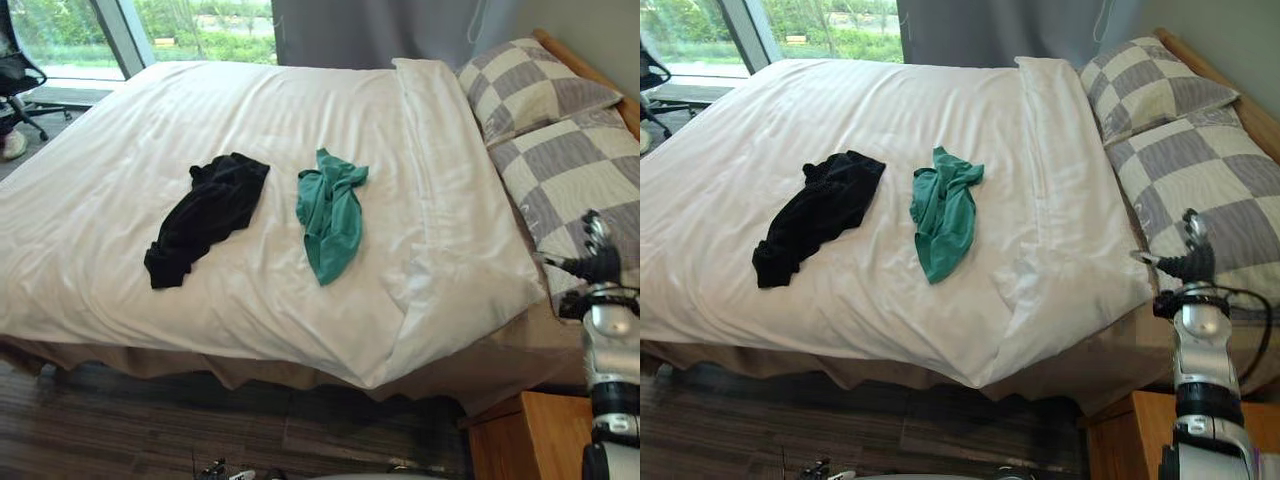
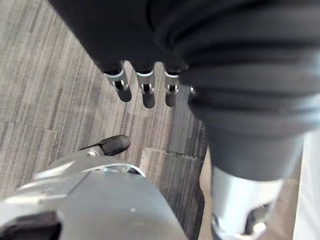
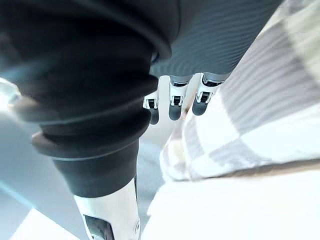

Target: Tidy the bed and pick cloth on bed and put in laundry

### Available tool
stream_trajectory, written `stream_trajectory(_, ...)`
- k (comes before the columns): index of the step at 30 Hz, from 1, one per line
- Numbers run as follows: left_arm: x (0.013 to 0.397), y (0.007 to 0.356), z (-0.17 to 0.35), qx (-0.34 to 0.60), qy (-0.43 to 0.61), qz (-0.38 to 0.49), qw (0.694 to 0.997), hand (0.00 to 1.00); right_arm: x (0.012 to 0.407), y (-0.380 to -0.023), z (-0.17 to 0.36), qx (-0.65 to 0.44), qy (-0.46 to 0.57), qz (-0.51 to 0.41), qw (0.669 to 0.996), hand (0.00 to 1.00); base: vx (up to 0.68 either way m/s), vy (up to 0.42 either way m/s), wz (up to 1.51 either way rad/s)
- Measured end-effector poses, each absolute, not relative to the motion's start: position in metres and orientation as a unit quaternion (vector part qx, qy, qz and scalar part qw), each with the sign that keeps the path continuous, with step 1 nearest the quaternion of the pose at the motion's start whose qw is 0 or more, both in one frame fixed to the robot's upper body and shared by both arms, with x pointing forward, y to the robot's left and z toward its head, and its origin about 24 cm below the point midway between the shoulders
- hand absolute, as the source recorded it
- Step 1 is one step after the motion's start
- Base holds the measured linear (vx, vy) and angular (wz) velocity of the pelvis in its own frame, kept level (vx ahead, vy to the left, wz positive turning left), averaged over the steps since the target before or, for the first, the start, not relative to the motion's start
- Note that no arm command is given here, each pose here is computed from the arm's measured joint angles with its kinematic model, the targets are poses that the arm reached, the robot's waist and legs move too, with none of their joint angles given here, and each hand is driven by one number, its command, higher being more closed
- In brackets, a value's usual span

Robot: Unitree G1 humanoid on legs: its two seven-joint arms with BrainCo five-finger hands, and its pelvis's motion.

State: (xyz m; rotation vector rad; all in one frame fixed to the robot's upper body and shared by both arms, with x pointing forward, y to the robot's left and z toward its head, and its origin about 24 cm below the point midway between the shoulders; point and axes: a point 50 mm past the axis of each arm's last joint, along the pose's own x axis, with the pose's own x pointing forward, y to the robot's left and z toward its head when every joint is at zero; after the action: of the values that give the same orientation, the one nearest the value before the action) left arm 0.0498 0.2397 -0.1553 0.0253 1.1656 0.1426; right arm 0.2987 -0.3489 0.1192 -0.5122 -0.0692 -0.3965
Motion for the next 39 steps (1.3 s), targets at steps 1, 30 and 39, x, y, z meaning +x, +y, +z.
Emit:
stream_trajectory(1, 0.050, 0.240, -0.155, 0.012, 0.549, 0.066, 0.833, 0.00, 0.308, -0.344, 0.128, -0.254, -0.042, -0.185, 0.949, 0.00, -0.07, -0.018, 0.35)
stream_trajectory(30, 0.166, 0.231, -0.115, 0.029, 0.380, 0.003, 0.925, 0.00, 0.340, -0.350, 0.166, -0.340, 0.042, -0.111, 0.933, 1.00, -0.04, 0.018, 0.07)
stream_trajectory(39, 0.151, 0.236, -0.118, 0.022, 0.395, 0.007, 0.918, 0.00, 0.268, -0.362, 0.054, -0.169, 0.120, -0.216, 0.954, 0.00, 0.04, -0.002, -0.16)
